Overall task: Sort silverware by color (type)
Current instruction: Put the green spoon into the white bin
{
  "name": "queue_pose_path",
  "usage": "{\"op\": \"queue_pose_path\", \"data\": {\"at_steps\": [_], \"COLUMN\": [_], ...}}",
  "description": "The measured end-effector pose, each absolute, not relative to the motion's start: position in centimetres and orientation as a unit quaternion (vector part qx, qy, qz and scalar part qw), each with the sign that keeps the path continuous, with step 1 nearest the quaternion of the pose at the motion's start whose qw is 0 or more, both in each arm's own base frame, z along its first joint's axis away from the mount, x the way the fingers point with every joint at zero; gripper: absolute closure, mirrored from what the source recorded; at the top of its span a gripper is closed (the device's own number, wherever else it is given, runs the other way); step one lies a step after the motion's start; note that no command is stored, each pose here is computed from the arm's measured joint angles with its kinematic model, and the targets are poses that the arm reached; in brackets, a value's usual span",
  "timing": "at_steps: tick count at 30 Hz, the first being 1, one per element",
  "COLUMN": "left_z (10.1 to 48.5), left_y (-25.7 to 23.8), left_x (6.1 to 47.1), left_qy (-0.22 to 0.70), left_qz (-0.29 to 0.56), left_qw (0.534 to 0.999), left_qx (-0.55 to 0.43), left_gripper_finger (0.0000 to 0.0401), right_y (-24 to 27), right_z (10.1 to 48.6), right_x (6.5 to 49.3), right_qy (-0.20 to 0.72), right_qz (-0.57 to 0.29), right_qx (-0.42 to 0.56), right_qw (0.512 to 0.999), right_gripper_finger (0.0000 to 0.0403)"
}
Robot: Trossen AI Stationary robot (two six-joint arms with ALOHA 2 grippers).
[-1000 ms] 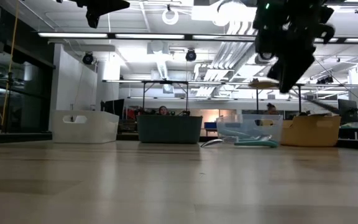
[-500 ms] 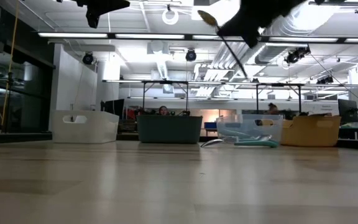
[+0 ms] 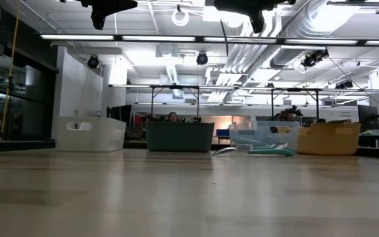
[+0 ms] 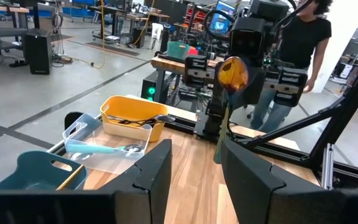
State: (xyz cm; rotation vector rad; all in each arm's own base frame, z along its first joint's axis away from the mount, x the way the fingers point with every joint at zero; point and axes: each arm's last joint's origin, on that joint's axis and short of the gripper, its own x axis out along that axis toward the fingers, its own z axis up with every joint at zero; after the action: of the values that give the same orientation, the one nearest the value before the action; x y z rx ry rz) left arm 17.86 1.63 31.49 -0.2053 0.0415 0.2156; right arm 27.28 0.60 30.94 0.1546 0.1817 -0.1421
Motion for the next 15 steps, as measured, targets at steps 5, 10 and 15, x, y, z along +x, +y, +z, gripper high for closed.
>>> {"op": "queue_pose_path", "data": {"at_steps": [5, 10, 15], "left_z": [31.5, 31.4, 30.0], "left_y": [1.6, 1.7, 1.7], "left_x": [17.9, 18.5, 21.9], "left_qy": [0.021, 0.018, 0.017], "left_qz": [0.107, 0.111, 0.088], "left_qw": [0.989, 0.988, 0.991], "left_qx": [-0.102, -0.102, -0.103], "left_gripper_finger": [0.0272, 0.0272, 0.0272], "right_y": [0.6, 0.6, 0.7], "right_z": [30.9, 31.0, 30.4], "right_x": [27.3, 27.5, 29.2], "right_qy": [0.091, 0.08, 0.049], "right_qz": [-0.07, -0.069, -0.062], "right_qx": [0.067, 0.067, 0.056], "right_qw": [0.991, 0.992, 0.995], "right_gripper_finger": [0.0402, 0.0402, 0.0402]}}
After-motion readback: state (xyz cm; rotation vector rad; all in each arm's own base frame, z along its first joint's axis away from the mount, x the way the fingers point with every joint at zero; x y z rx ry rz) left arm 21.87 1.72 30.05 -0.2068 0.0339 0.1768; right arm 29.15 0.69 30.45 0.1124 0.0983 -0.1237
